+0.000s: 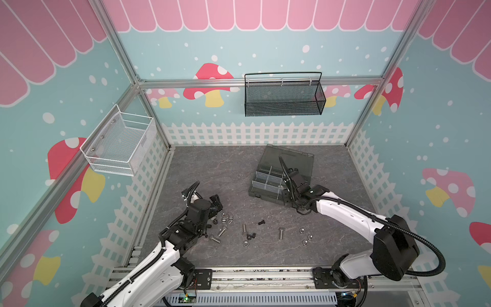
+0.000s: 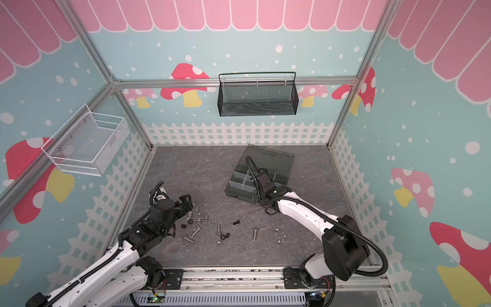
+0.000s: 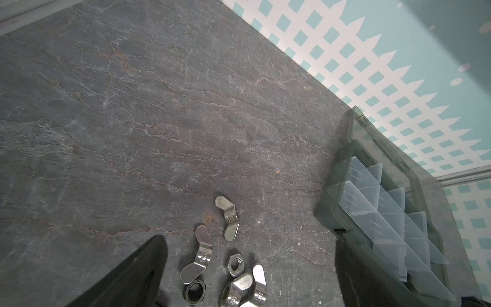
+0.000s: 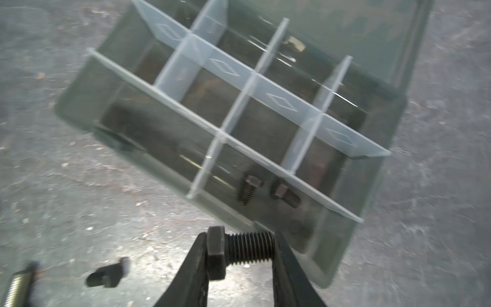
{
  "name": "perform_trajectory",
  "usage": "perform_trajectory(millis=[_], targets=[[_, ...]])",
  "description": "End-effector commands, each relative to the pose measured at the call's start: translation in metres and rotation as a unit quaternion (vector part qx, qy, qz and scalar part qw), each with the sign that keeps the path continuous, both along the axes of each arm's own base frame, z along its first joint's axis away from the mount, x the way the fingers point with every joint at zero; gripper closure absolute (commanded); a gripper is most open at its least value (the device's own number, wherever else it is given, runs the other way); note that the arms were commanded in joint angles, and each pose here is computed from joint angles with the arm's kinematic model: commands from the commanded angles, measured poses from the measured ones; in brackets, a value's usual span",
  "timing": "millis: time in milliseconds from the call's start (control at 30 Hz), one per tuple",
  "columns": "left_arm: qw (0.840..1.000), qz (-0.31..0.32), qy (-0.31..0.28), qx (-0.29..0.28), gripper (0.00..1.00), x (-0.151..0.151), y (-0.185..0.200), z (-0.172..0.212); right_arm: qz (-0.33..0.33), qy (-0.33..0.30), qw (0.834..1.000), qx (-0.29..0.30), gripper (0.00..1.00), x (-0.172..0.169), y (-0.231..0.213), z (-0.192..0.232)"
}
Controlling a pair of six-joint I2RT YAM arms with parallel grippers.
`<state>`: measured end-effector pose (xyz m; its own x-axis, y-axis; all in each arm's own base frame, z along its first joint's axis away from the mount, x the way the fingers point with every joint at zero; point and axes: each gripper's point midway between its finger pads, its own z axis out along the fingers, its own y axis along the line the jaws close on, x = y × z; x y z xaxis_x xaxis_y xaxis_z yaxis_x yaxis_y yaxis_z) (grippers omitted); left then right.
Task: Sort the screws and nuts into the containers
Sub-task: 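Close the right gripper on a black bolt and lift it over the organizer, then open the right gripper to drop the black bolt into the near compartment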
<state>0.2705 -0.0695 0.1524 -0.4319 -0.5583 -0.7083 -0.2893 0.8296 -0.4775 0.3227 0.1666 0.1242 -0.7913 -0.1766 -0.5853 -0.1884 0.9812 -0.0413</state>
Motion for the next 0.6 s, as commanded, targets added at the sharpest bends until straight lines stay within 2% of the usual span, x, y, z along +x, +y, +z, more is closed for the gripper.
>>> perform_trajectory(millis=[0,167,567], targets=[[1.000,0.005,0.002,-0.003,0.01,0.000,0.002,-0.002,-0.009,0.008,1.000,-0.007,0.90,-0.003,-0.016,-0.005],[1.000,0.004,0.002,-0.004,0.01,0.001,0.001,0.000,-0.028,0.018,0.999,-0.010,0.90,0.001,-0.034,-0.016],[1.000,0.002,0.004,-0.006,0.00,0.001,-0.001,-0.002,-0.033,0.043,0.998,-0.008,0.86,0.007,-0.042,-0.043]])
